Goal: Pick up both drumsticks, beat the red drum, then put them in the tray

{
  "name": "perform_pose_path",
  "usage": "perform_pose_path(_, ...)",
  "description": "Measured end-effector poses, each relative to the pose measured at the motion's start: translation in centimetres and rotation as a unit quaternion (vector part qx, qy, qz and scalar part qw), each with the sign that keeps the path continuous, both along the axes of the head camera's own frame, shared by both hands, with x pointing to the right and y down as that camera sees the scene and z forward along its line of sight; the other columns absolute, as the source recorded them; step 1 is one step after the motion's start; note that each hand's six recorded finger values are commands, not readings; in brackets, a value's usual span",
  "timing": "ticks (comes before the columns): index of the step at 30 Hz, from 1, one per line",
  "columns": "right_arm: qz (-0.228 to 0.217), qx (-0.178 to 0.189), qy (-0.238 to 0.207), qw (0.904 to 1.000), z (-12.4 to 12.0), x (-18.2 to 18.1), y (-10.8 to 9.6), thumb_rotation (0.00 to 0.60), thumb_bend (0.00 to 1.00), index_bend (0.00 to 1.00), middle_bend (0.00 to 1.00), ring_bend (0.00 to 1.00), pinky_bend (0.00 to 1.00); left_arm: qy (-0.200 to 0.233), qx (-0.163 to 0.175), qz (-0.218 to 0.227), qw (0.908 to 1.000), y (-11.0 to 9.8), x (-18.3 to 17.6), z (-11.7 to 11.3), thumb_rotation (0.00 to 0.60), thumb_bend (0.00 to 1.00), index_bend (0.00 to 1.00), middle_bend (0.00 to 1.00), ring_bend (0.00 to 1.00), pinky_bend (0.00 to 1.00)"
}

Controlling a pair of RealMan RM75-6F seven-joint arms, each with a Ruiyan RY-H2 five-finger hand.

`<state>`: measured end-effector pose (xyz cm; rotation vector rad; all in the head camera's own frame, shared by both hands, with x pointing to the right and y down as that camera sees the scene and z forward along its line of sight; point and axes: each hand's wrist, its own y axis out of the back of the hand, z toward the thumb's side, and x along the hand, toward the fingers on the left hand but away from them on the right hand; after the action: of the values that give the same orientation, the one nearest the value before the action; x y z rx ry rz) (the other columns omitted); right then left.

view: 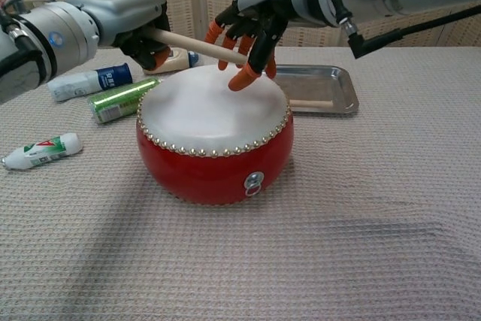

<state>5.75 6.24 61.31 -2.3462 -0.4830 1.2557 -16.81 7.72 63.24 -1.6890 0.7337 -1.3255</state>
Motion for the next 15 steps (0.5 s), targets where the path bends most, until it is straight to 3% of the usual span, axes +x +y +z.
perform_pose_path(9, 0.021, 0.011, 0.001, 0.9997, 0.6, -1.9, -0.1, 0.6, 0.18, 0.41, 0.43, 0.4, 0.64, -0.018, 0.007, 0.013, 0.9997, 0.4, 1.3, 0.0, 0.6, 0.63, 0.84, 1.0, 0.98, 1.0)
perform_pose_path(15, 0.042, 0.025, -0.007, 0.9988, 0.5, -2.6, -0.2, 0.6, 0.32, 0.53, 0.51, 0.49, 0.71, -0.026, 0.011, 0.015, 0.9995, 0.4, 1.8, 0.1, 0.6, 0.63, 0.82, 1.0, 0.98, 1.0)
